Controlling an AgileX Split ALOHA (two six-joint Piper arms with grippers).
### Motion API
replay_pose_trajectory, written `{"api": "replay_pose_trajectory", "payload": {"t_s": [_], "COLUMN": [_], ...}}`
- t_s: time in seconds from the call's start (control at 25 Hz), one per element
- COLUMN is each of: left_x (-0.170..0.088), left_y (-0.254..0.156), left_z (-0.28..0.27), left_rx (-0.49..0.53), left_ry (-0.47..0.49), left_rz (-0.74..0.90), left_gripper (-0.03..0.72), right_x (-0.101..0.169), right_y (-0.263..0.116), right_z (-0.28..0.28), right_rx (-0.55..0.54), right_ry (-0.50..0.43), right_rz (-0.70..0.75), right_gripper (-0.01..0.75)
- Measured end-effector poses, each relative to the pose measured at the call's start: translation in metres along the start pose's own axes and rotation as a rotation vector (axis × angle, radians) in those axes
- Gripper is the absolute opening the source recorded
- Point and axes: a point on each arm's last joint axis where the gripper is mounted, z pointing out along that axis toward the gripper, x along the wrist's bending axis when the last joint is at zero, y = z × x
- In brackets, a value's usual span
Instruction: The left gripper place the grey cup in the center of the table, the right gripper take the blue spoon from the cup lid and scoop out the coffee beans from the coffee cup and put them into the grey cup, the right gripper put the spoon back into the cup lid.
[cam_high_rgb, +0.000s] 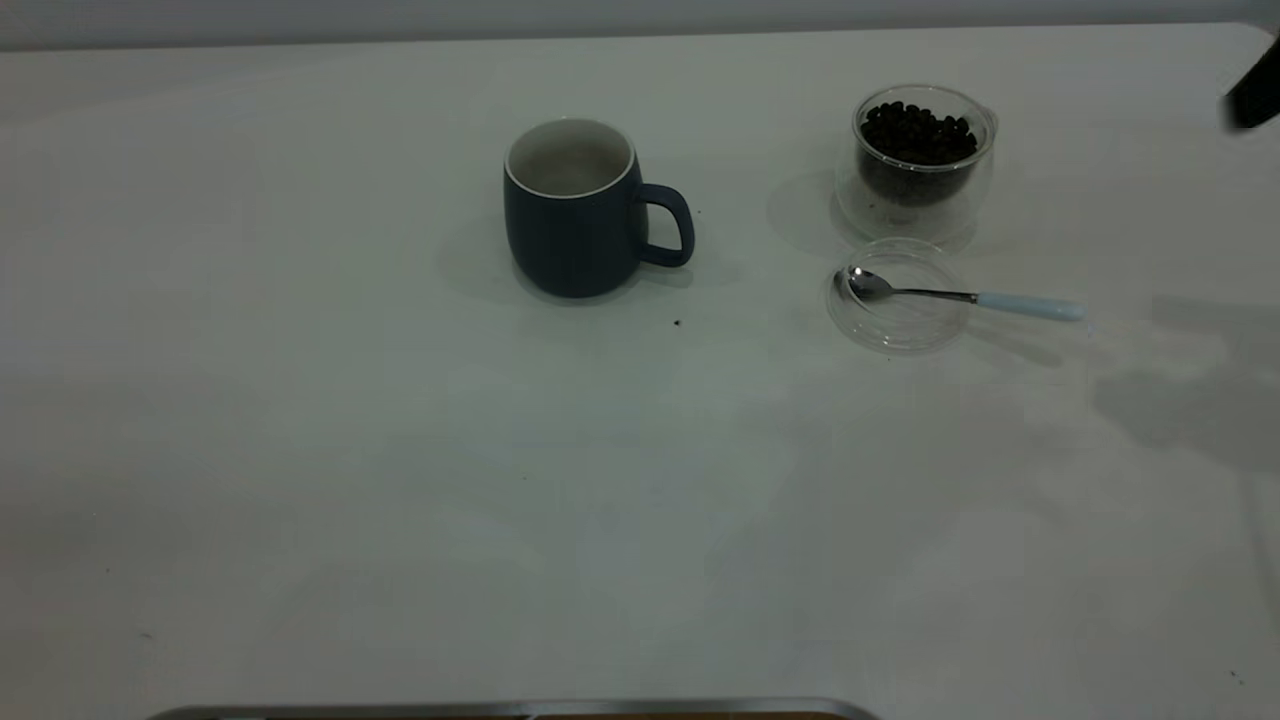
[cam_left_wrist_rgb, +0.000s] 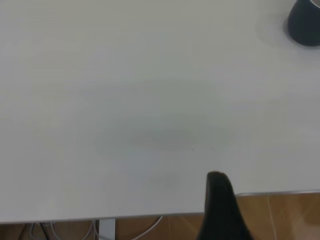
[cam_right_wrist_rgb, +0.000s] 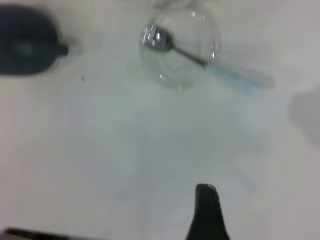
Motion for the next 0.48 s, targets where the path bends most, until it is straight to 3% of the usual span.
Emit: {"api": "replay_pose_trajectory", "payload": {"t_s": [0.28, 0.48], "left_x": [0.000, 0.000], "left_y": [0.000, 0.000], "left_z": [0.000, 0.000], "left_rx": [0.000, 0.000], "left_ry": [0.000, 0.000], "left_rz": [-0.001, -0.001], "left_gripper": [0.545, 0.545], "right_x": [0.051, 0.071], "right_y": [-0.044, -0.083], "right_z": [-0.093, -0.127], "right_rx": [-0.102, -0.161], "right_ry": [-0.178, -0.210], "right_rz": [-0.160, -0.299], "right_gripper": [0.596, 0.592]}}
